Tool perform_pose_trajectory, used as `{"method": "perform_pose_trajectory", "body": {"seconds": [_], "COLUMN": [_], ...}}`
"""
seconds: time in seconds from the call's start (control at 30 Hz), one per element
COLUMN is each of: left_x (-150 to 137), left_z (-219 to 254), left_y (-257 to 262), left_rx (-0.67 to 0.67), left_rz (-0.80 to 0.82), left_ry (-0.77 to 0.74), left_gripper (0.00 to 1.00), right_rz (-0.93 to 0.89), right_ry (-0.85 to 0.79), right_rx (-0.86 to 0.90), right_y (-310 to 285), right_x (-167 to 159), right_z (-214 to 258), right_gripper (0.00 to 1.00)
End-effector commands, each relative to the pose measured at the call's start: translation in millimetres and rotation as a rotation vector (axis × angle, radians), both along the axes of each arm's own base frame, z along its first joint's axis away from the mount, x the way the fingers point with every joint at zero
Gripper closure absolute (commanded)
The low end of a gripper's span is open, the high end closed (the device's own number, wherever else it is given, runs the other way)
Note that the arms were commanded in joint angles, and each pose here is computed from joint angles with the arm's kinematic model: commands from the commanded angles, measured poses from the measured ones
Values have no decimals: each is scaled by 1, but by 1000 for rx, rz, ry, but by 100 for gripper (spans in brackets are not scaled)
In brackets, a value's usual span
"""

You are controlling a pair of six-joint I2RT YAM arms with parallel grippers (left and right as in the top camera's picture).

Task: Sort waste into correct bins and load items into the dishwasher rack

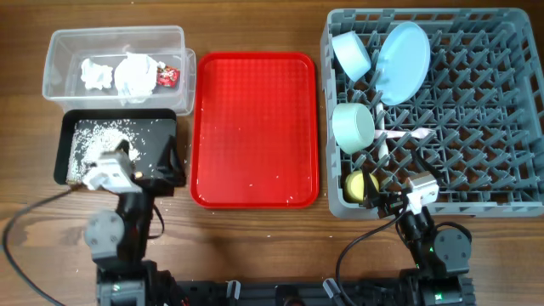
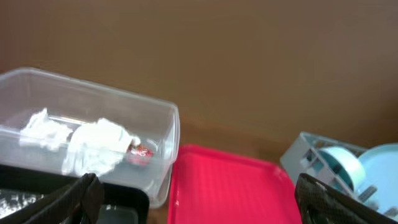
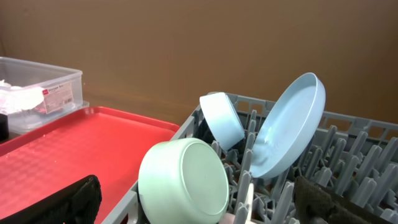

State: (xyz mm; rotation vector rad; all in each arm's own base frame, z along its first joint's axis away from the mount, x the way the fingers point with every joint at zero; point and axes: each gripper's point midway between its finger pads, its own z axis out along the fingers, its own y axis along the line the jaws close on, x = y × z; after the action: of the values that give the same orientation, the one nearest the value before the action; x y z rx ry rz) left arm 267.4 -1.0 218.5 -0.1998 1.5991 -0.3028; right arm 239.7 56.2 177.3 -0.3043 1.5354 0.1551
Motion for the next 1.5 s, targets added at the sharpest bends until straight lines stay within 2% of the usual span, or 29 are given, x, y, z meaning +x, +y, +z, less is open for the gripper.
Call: {"method": "perform_pose_trajectory", "body": {"seconds": [0.0, 0.33, 0.53, 0.73, 1.47], "left_x": [-8, -23, -22, -22, -22], "left_z": [-16, -11, -28, -60, -60], "left_y": [-1, -4, -4, -4, -4], "left_rx": [8, 43, 40, 33, 33], "left_rz": [5, 19, 18, 19, 19], "left_ry": [-42, -167, -100, 34, 31], "left_gripper": [0, 0, 0, 0, 0], "right_rz": [21, 21, 21, 21, 21], "right_ry": [-13, -13, -13, -13, -13], "right_rx": [-8, -8, -8, -8, -8], "right_y": [4, 4, 4, 4, 4], "right_x": [-2, -2, -2, -2, -2], "right_z": [2, 2, 2, 2, 2], "right_gripper": [0, 0, 1, 0, 0]}}
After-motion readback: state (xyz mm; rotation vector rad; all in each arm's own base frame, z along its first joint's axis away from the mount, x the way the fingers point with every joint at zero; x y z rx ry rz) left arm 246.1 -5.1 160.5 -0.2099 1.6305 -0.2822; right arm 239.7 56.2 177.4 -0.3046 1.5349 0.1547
